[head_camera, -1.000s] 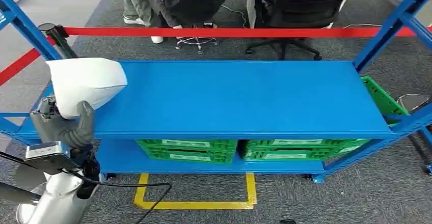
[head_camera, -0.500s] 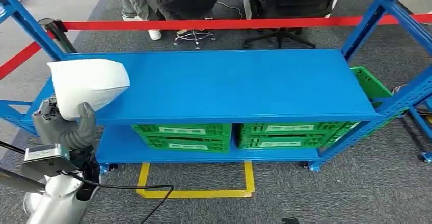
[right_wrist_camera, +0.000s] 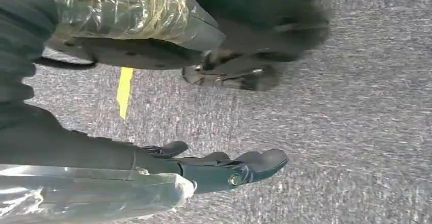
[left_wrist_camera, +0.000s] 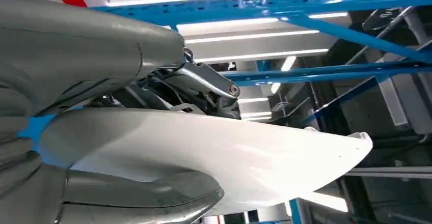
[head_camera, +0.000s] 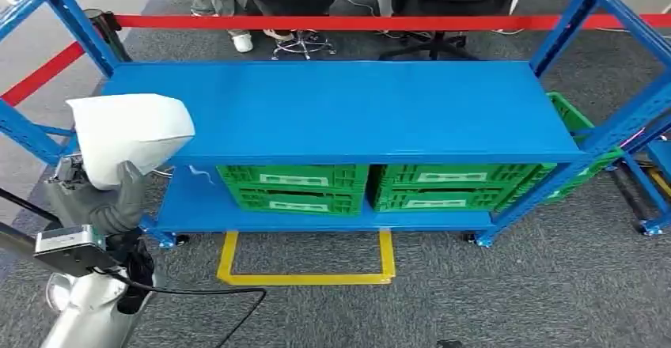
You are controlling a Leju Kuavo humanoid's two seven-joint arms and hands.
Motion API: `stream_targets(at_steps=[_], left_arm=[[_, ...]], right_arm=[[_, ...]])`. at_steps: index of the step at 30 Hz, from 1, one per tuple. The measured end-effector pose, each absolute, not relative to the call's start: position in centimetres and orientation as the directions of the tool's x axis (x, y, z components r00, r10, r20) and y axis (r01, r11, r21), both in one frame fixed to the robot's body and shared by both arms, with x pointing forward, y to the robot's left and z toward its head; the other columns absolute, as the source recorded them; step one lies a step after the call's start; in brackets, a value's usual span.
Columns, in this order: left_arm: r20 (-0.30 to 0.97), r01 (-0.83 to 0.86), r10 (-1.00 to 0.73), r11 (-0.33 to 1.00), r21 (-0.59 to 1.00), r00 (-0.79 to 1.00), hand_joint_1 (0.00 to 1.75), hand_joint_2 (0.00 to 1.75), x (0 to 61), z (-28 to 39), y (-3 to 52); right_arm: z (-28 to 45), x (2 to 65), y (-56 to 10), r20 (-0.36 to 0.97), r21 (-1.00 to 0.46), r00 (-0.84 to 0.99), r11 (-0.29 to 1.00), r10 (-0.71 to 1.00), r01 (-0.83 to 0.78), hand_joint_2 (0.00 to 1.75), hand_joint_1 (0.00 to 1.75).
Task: Take the parts from the cabinet and place them on the table.
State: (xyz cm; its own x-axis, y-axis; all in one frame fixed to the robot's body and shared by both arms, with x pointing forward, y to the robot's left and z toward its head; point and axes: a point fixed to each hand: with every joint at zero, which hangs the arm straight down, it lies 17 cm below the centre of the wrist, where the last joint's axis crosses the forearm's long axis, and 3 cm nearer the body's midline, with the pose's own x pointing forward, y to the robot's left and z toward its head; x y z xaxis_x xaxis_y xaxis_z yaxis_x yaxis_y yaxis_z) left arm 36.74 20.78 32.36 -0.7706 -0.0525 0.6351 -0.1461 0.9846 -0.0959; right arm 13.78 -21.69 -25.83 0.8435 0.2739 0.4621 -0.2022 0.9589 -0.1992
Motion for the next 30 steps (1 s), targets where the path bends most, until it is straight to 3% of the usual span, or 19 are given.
stream_targets(at_steps=[30], left_arm=[[0.632, -0.153, -0.066, 0.985, -0.084, -0.772, 1.75, 1.75, 36.33, 32.15, 20.73]], right_arm=[[-25.66, 14.11, -21.88, 0.483, -0.195, 0.841, 0.967, 0.242, -0.167, 1.75, 0.0]])
